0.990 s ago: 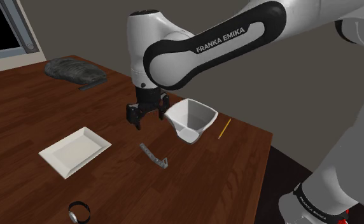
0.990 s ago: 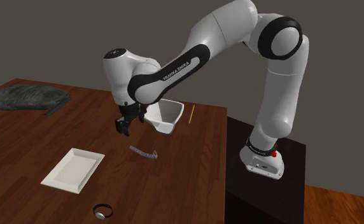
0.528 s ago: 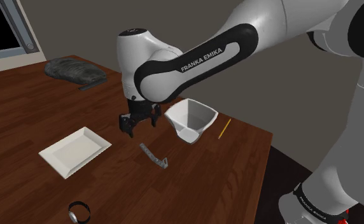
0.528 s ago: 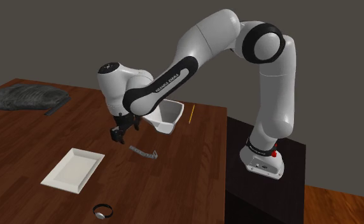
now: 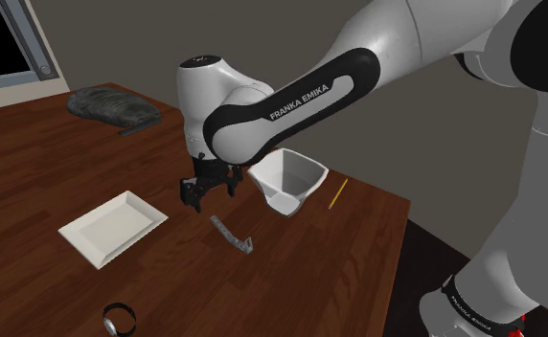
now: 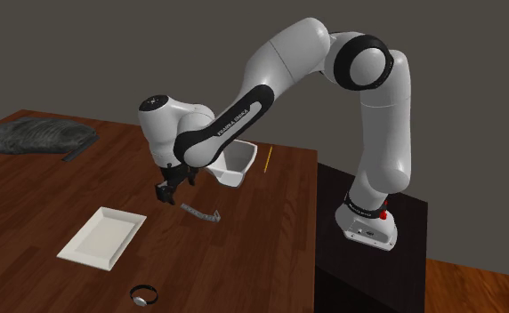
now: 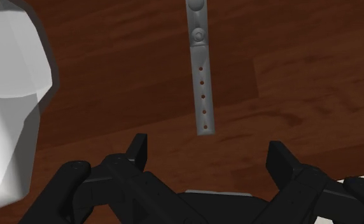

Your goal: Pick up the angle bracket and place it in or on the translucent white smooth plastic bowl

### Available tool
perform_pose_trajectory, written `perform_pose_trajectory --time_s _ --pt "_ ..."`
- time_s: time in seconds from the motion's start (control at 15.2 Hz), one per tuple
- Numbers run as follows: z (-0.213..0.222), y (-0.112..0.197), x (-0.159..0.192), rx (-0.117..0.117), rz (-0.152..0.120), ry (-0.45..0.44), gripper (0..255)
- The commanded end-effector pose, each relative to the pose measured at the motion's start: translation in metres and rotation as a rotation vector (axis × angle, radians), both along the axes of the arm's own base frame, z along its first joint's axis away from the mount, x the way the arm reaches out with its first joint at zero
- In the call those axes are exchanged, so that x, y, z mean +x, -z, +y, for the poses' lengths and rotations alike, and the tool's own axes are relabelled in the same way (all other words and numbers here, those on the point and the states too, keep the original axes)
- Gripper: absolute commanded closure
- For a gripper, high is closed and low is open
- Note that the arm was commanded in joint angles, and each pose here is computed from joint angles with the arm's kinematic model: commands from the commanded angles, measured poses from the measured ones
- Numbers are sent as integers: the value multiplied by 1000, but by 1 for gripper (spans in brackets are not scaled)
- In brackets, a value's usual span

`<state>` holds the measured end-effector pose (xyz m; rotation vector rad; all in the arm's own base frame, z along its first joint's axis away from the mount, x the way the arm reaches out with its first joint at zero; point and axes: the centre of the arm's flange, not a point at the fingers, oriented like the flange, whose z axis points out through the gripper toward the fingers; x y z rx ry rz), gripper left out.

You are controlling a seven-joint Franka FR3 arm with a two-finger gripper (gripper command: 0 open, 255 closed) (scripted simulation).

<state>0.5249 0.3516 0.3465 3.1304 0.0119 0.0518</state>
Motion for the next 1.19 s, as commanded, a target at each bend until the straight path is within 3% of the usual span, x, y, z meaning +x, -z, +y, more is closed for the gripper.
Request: perform_pose_trajectory --time_s 0.0,0.07,0.13,0.73,0.79,1.12 --pt "0 0 0 0 0 0 0" --pt "0 0 0 0 0 0 0" --pt "0 0 0 0 0 0 255" --pt "0 0 0 0 0 0 255" --pt "0 0 0 0 0 0 0" --pt "-11 40 -77 20 -150 -117 0"
